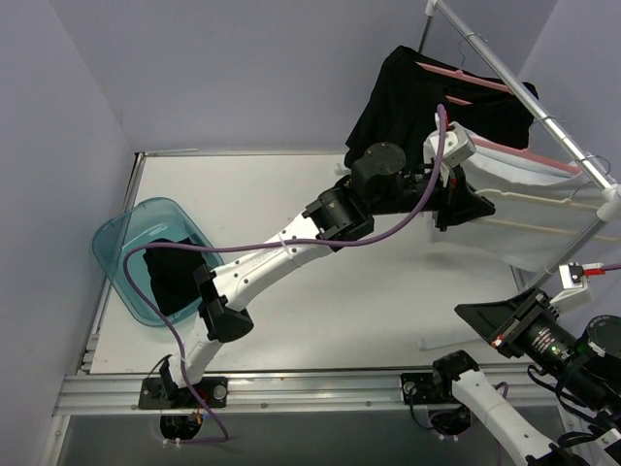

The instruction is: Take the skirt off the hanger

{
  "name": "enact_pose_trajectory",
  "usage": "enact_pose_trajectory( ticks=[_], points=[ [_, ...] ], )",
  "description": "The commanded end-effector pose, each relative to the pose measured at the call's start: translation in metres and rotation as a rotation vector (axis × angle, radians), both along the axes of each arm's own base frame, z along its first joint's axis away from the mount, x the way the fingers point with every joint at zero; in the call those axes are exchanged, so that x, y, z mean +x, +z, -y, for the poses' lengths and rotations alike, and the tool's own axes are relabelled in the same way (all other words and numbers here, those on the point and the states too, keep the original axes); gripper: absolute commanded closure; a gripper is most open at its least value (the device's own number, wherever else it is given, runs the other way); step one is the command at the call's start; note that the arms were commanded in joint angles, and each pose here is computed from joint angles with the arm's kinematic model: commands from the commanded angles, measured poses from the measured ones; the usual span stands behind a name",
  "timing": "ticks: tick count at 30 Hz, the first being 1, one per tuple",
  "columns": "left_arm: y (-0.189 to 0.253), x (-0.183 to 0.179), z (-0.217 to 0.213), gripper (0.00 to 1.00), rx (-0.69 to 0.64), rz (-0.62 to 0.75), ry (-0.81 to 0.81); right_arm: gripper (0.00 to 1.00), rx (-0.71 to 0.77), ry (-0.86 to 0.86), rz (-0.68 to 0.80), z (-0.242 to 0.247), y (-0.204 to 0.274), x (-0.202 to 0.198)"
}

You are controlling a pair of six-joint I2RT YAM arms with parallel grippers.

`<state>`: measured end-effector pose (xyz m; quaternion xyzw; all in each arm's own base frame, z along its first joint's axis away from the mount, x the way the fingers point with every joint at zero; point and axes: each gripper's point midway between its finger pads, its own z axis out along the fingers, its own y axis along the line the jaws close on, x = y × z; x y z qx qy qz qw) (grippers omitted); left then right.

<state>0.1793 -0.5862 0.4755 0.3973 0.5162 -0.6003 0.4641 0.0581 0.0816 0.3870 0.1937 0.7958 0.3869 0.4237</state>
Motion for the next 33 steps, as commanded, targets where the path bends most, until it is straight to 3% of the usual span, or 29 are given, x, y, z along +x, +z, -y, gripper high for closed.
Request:
enact_pose_trajectory(
  ticks=[1,2,4,7,10,14,22,33],
  points=[
    [0.034,-0.010,-0.020,0.86,-0.057,0.073,0.014,1.00,-0.018,-0.005,0.006,0.000,0.002,0.005],
    [0.029,-0.009,-0.020,0.71,-0.039,0.072,0.017,1.00,-0.022,-0.006,0.003,0.000,0.002,0.006],
    [0.024,-0.007,-0.022,0.52,-0.018,0.092,0.031,1.00,-0.023,-0.012,0.005,0.001,0.002,0.006],
    [0.010,-0.004,-0.028,0.39,0.041,0.131,0.056,1.00,-0.023,-0.019,0.003,0.002,0.001,0.006],
    [0.002,0.006,-0.041,0.32,0.103,0.207,0.102,1.00,-0.020,-0.023,0.005,0.003,0.000,0.006],
    [0.007,0.038,-0.074,0.26,0.162,0.292,0.208,1.00,-0.015,-0.026,-0.002,0.003,0.001,0.007],
    [0.021,0.112,-0.122,0.25,0.179,0.390,0.317,1.00,-0.033,-0.013,-0.034,-0.002,-0.006,0.014],
    [-0.009,0.128,-0.083,0.18,0.156,0.583,0.183,1.00,-0.056,0.012,-0.059,-0.009,-0.004,0.026]
  ],
)
